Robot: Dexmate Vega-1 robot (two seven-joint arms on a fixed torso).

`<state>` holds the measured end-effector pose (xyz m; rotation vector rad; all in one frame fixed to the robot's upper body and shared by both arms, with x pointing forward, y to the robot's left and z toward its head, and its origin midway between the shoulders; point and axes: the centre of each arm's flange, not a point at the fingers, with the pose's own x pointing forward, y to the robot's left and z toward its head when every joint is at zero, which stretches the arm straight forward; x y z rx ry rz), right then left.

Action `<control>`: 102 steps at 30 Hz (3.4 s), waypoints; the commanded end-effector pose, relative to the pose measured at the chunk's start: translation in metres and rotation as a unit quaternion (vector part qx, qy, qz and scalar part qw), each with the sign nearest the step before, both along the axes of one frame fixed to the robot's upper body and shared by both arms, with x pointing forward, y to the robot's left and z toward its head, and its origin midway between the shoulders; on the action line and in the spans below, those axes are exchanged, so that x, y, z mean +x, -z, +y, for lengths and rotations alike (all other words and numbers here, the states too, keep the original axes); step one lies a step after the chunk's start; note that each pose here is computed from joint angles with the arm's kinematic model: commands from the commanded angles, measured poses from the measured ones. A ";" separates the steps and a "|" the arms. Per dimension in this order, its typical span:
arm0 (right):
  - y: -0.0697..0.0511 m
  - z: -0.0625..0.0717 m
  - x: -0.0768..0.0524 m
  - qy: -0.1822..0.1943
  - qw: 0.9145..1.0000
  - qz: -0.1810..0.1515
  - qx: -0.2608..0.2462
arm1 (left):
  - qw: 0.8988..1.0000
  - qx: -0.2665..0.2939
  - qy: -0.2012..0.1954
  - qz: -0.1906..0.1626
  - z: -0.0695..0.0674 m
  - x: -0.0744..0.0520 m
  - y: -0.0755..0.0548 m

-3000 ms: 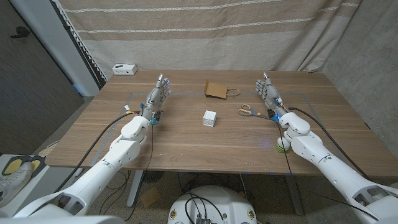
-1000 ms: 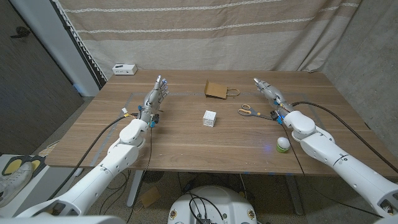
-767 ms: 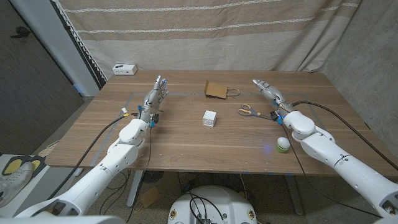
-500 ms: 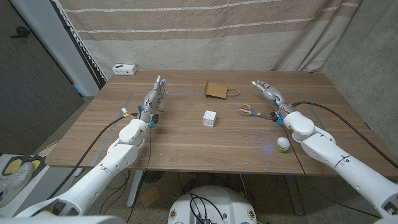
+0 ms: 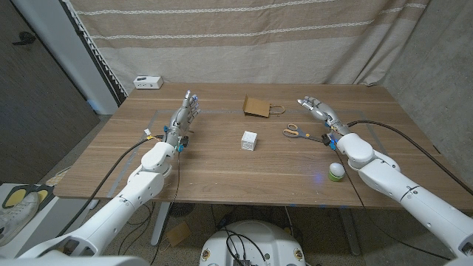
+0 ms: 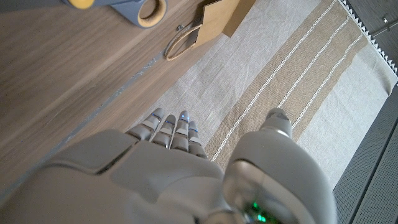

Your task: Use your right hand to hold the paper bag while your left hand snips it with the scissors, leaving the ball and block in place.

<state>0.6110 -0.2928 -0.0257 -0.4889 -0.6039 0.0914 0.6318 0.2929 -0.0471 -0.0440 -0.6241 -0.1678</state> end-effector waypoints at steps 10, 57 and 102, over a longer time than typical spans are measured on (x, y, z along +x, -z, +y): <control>0.000 -0.003 0.000 0.020 0.999 -0.002 -0.036 | 1.000 -0.003 -0.004 0.001 0.003 0.001 0.001; -0.001 -0.022 -0.013 0.074 0.991 -0.012 -0.114 | 1.000 0.004 0.001 -0.006 -0.013 -0.006 -0.004; 0.001 -0.019 -0.017 0.103 0.978 -0.008 -0.180 | 1.000 0.009 -0.005 0.005 -0.010 -0.006 0.004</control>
